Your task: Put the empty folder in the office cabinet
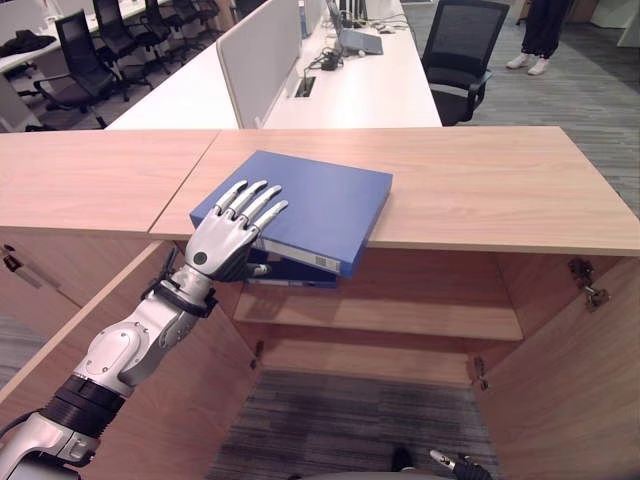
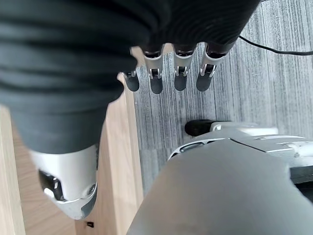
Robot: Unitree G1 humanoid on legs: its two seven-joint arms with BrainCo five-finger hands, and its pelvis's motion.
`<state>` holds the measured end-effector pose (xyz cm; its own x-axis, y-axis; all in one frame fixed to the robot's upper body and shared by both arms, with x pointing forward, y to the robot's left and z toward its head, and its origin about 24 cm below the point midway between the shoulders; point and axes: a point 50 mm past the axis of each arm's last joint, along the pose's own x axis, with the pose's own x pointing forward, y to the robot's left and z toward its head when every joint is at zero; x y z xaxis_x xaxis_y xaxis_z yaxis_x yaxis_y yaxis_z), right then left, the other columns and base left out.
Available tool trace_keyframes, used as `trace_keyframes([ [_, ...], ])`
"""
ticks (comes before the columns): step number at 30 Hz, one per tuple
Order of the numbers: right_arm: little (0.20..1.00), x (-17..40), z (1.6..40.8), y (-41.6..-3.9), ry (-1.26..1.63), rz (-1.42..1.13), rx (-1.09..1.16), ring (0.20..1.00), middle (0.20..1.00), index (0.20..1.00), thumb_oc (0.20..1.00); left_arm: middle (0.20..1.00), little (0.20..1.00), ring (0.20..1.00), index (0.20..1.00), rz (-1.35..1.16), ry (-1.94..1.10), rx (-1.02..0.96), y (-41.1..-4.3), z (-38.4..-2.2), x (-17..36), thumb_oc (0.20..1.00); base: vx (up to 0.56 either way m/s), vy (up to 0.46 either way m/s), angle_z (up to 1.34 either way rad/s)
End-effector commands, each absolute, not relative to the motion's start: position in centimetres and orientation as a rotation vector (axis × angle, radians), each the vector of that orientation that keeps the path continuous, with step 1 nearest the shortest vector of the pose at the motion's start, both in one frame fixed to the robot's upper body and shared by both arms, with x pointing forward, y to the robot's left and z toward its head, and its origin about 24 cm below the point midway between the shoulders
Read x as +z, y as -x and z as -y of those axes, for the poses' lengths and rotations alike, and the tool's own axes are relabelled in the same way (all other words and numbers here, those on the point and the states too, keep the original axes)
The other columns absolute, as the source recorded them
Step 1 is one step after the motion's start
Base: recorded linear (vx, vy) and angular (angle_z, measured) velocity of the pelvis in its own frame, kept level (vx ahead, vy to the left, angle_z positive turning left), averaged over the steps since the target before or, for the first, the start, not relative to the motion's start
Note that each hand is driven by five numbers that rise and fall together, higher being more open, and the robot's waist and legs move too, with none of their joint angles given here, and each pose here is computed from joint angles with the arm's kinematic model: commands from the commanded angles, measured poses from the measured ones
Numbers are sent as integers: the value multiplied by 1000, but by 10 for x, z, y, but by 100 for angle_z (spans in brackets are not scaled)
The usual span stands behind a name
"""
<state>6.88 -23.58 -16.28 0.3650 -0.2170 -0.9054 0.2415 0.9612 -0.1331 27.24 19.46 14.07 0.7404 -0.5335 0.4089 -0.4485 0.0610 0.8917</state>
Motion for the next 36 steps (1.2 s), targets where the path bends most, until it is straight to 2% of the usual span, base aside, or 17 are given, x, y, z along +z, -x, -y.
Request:
trace_keyframes([
  [1,1000,-158,236,-94,12,-1098,-268,1000,1000,1000,1000,1000,1000,1000,1000,946,-1596,53,-293,-188,181,1000,0,0,0],
  [36,1000,-158,238,-93,23,-1114,-268,1000,1000,1000,1000,1000,1000,1000,1000,829,-1649,-78,-320,-166,151,1000,1,0,-1],
])
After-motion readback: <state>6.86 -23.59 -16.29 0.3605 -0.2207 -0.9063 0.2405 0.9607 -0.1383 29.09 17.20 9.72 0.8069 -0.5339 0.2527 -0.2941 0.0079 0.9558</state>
